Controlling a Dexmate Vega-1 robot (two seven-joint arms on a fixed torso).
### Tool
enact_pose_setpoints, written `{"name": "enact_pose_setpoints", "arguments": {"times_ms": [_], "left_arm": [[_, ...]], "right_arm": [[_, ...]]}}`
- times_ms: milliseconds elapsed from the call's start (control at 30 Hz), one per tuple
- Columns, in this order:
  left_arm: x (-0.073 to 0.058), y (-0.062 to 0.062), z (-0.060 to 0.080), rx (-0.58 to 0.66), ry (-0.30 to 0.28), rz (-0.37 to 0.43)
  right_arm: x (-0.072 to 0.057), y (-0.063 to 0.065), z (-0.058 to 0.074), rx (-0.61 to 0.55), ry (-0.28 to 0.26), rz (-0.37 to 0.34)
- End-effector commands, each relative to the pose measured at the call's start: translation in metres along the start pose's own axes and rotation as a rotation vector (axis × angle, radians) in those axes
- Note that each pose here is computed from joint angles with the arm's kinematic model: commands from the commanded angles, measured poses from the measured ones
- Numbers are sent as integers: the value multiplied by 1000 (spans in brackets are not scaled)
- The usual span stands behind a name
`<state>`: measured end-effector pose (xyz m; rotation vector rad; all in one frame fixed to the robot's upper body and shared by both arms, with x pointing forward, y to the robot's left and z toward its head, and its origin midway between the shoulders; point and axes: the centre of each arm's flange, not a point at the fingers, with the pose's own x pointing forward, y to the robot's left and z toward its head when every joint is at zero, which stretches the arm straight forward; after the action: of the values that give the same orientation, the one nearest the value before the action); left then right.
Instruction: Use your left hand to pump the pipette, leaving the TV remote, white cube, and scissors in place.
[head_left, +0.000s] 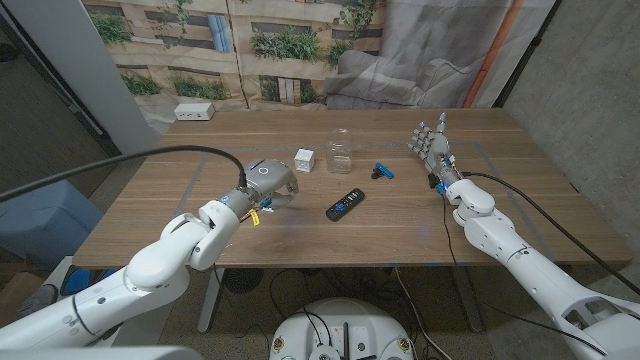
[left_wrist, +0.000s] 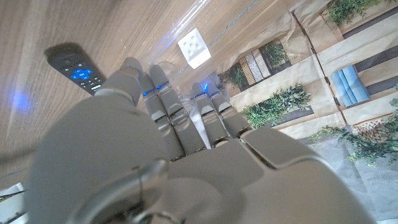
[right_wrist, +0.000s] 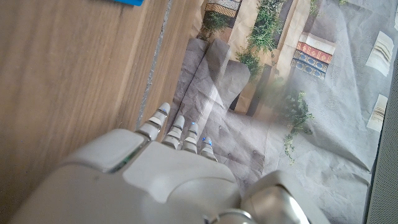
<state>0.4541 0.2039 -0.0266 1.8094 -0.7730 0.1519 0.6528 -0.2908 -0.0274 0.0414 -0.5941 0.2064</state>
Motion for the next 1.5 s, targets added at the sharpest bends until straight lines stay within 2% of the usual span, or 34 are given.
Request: {"name": "enact_pose_setpoints", "arguments": {"times_ms": [33, 333, 767, 1033, 1333, 1500], "left_arm": [[3, 22, -1, -60, 14, 76], [8, 33, -4, -156, 41, 129], [13, 36, -9, -292, 75, 207], [20, 38, -15, -456, 110, 246], [29, 44, -9, -533, 85, 298], [34, 47, -9, -610, 111, 345]], "right_arm": [[0, 0, 0, 0, 1, 0], [0, 0, 0, 0, 1, 0], [0, 0, 0, 0, 1, 0], [0, 0, 0, 0, 1, 0], [0, 0, 0, 0, 1, 0], [0, 0, 0, 0, 1, 0]]}}
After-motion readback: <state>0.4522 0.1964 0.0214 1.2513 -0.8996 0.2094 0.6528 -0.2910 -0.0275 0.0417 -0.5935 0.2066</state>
